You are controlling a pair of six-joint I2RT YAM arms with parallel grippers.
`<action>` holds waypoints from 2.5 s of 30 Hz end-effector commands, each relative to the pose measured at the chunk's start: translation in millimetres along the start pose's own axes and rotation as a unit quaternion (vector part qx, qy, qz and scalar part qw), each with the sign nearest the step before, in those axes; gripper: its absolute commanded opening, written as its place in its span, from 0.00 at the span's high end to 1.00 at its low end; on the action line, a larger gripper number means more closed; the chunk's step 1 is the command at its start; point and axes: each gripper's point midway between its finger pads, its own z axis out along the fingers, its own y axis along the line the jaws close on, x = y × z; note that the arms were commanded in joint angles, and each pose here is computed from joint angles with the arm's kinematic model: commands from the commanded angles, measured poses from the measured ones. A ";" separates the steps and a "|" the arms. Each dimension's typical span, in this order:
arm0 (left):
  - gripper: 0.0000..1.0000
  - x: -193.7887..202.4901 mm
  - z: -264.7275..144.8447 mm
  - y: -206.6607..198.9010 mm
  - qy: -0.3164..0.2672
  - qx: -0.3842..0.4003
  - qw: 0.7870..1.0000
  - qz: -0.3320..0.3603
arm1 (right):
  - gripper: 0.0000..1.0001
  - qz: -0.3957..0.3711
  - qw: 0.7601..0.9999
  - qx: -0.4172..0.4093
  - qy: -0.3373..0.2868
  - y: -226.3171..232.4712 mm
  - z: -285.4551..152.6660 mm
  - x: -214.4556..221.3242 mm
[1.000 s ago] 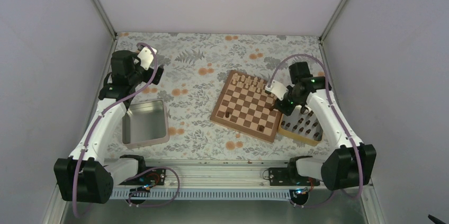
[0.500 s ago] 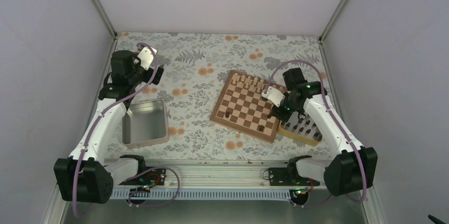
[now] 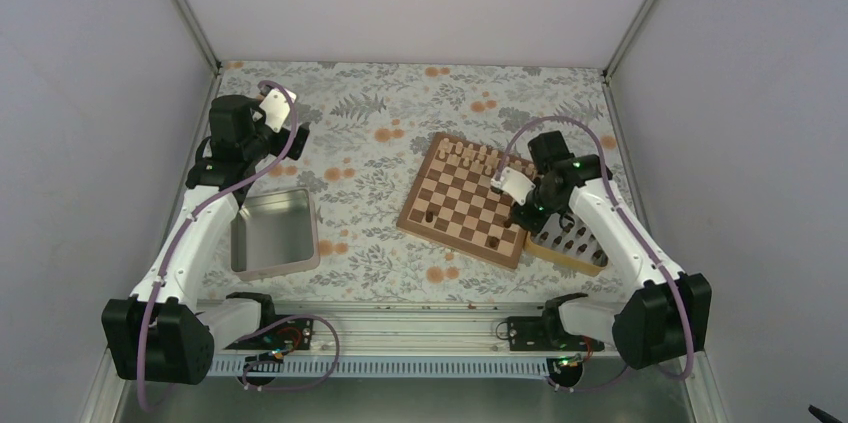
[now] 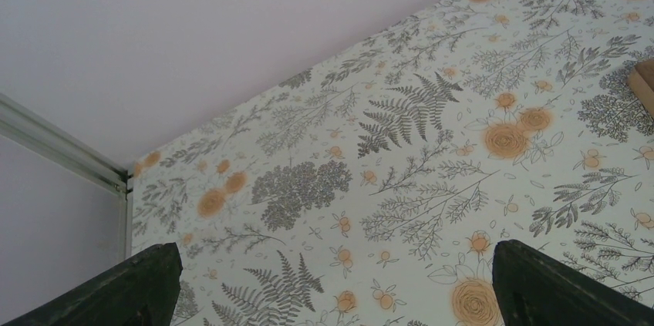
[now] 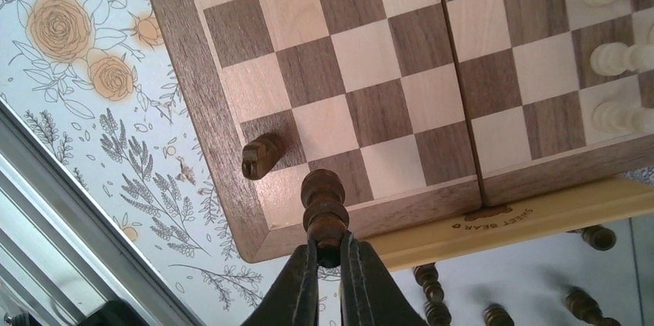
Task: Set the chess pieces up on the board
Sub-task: Place the chess piece on the chessboard.
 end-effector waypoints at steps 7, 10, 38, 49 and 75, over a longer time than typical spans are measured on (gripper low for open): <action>0.00 -5.0 -2.8 0.5 -0.011 0.002 1.000 -0.002 | 0.93 0.018 1.000 -0.005 0.016 14.3 8.5 18.3; 0.00 -5.7 -2.9 0.4 -0.012 0.003 1.000 -0.002 | 0.93 0.020 1.000 -0.011 0.014 18.1 9.5 18.8; 0.00 -5.4 -2.6 -0.3 -0.012 0.005 1.000 -0.002 | 0.93 0.024 0.998 -0.004 0.050 22.9 40.3 31.1; 0.00 -4.0 -0.4 -1.1 -0.009 0.007 1.000 -0.001 | 0.92 0.022 0.998 -0.009 0.052 23.6 42.4 29.9; 0.00 -1.5 -0.6 -1.0 -0.008 0.004 1.000 -0.001 | 0.67 0.022 0.998 0.049 -0.036 5.4 -10.9 -7.3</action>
